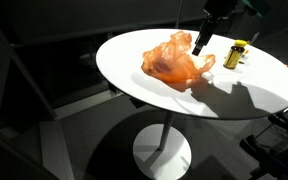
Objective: Remove the blue box from the plastic bag
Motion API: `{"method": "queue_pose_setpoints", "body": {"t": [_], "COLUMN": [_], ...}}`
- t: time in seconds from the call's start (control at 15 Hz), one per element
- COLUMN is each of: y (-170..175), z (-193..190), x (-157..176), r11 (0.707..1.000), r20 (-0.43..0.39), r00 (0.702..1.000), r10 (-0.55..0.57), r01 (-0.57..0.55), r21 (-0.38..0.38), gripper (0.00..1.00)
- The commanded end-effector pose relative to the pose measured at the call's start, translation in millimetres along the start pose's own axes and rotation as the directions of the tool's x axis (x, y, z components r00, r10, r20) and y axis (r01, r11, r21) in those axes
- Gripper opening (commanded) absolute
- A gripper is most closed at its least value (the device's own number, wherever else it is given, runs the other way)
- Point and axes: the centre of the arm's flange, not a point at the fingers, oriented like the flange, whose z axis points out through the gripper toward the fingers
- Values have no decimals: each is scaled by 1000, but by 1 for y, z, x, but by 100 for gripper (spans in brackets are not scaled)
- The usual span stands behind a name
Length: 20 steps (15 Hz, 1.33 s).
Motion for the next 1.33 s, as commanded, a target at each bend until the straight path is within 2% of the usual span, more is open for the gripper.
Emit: {"method": "queue_pose_setpoints", "body": {"t": [0.0, 0.87, 1.27], "y": [-1, -8, -3], "z": [16, 67, 74], "x": [10, 41, 43], "r11": [1000, 999, 999], "r20": [-22, -174, -203], "r00": [1000, 984, 979], "r10": [-13, -35, -12], "r01": [13, 40, 22], "r21": [-2, 26, 46], "gripper": [100, 100, 100]}}
